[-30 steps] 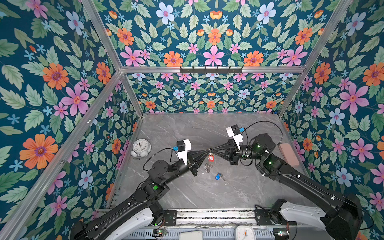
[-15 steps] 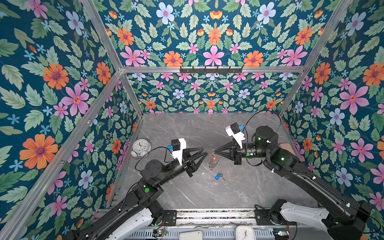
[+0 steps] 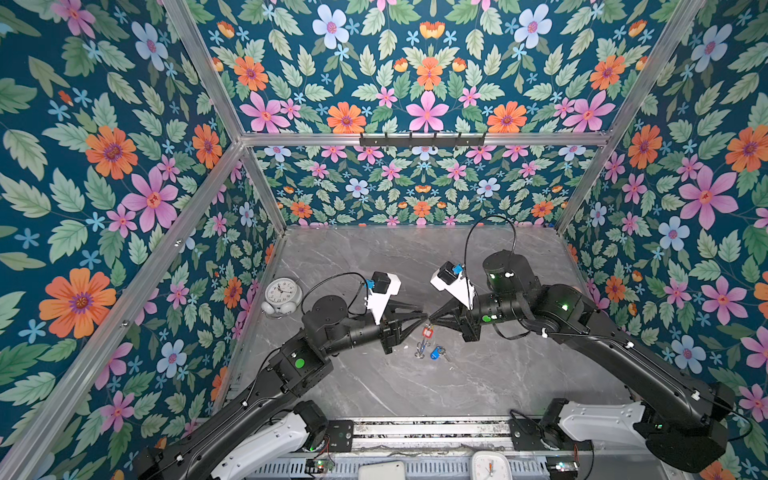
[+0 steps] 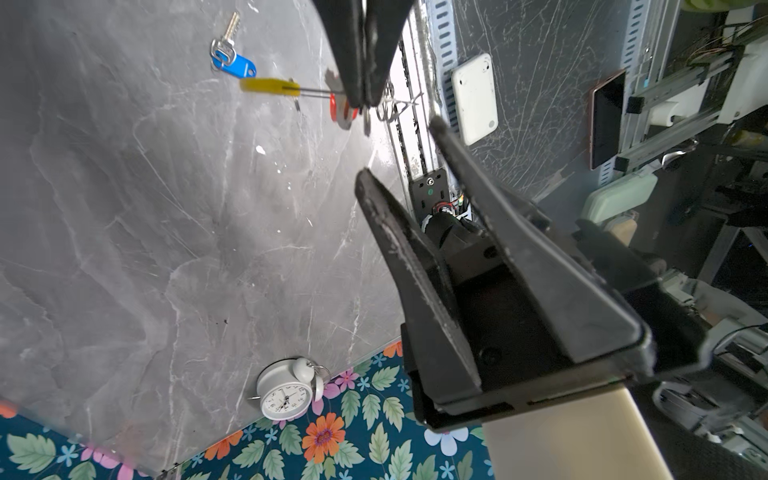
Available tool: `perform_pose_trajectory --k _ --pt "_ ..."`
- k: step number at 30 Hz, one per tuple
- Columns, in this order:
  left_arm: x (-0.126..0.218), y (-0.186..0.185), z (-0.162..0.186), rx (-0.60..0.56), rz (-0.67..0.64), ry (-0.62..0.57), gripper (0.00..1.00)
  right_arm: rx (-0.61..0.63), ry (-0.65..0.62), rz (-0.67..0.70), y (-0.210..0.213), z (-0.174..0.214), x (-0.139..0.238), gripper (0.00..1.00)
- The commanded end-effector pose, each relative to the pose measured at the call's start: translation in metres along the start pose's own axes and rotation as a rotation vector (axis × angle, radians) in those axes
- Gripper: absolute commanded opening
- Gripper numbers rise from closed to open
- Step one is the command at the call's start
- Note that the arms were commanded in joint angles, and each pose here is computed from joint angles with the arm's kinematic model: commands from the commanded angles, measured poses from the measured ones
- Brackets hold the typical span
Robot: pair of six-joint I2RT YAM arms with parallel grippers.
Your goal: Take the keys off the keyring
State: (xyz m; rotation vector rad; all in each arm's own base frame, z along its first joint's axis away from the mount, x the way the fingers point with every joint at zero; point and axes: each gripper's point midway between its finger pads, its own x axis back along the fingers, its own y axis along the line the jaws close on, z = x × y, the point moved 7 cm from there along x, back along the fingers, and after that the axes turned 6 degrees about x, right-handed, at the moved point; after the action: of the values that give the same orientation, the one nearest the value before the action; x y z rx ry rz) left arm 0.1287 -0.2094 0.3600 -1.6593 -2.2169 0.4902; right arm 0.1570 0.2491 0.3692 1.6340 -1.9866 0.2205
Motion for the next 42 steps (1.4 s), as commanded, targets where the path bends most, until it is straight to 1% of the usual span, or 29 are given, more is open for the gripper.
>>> perform_pose_trajectory --k 1,4,7,15,26,33,39,42 --pt "0.003 -0.002 0.004 0.003 0.050 0.043 0.30 0.029 0.011 0.023 0.000 0.000 0.003 0.00" --pt "0.003 -0.002 0.006 0.015 0.093 0.058 0.29 0.033 0.008 0.025 0.000 0.000 0.004 0.00" --pt "0.001 0.000 0.006 0.026 0.108 0.073 0.27 0.036 0.006 0.026 0.000 -0.001 0.004 0.00" --pt "-0.007 0.001 0.010 0.049 0.183 0.112 0.28 0.050 0.001 -0.001 0.003 -0.003 0.005 0.00" --pt "-0.013 0.002 0.015 0.068 0.224 0.157 0.24 0.076 -0.002 -0.053 0.010 -0.003 0.007 0.00" --pt "-0.009 0.002 0.012 0.058 0.214 0.144 0.23 0.085 0.007 -0.066 0.012 0.001 0.009 0.00" --pt "-0.009 -0.003 0.012 0.054 0.263 0.147 0.15 0.086 -0.006 -0.083 0.013 -0.002 0.008 0.00" --pt "-0.009 -0.003 0.012 0.057 0.279 0.153 0.15 0.087 -0.008 -0.086 0.013 -0.003 0.007 0.00"
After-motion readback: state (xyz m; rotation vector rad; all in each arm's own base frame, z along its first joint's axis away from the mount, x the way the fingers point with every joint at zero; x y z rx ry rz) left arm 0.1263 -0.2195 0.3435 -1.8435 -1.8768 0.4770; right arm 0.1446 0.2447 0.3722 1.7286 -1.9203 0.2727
